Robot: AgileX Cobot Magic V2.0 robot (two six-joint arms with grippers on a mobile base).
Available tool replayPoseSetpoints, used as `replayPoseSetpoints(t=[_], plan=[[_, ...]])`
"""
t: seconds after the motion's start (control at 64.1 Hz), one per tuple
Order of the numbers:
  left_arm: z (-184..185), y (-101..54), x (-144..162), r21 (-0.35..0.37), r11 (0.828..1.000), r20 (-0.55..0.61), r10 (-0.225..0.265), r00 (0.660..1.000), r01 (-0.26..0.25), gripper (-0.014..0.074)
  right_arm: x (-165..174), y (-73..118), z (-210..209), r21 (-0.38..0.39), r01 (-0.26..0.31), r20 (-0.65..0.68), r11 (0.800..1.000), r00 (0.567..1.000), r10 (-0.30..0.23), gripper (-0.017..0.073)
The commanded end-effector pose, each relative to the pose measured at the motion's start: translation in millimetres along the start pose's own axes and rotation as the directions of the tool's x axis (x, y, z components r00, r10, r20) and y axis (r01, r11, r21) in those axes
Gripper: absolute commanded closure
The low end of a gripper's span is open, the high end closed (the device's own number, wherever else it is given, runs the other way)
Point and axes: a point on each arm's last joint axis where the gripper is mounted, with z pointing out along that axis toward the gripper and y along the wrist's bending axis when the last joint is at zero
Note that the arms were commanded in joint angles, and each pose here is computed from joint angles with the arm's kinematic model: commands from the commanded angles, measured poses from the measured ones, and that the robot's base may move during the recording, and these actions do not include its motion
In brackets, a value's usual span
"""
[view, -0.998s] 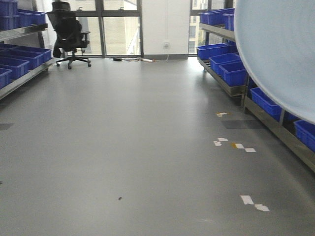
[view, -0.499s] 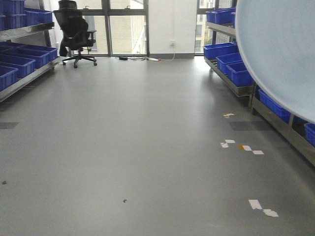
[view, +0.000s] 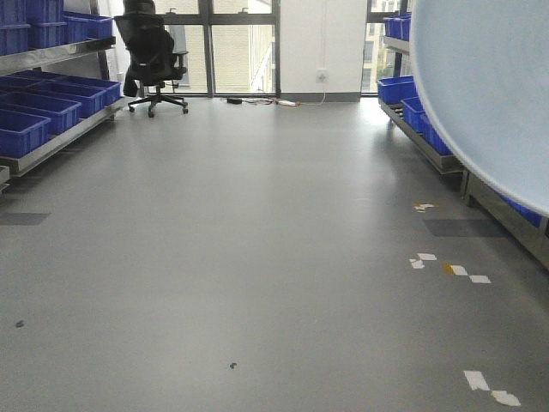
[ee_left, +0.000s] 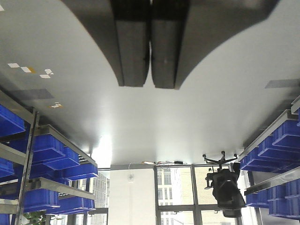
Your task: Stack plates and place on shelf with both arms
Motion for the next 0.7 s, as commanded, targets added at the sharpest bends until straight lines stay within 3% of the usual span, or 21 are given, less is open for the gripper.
replayPoseSetpoints(t=[0.0, 0.686], plan=[[0.0, 2.3, -16.8, -0.020, 1.000, 0.098, -0.002, 0.995, 0.004, 0.0513, -19.6, 1.5, -2.6, -0.001, -0.003, 0.127, 1.000, 0.992, 0.003, 0.0519], [0.0, 2.3, -16.8, -0.020, 1.000, 0.098, -0.002, 0.995, 0.004, 0.0513, -19.6, 1.5, -2.6, -0.001, -0.003, 0.127, 1.000, 0.992, 0.003, 0.0519]])
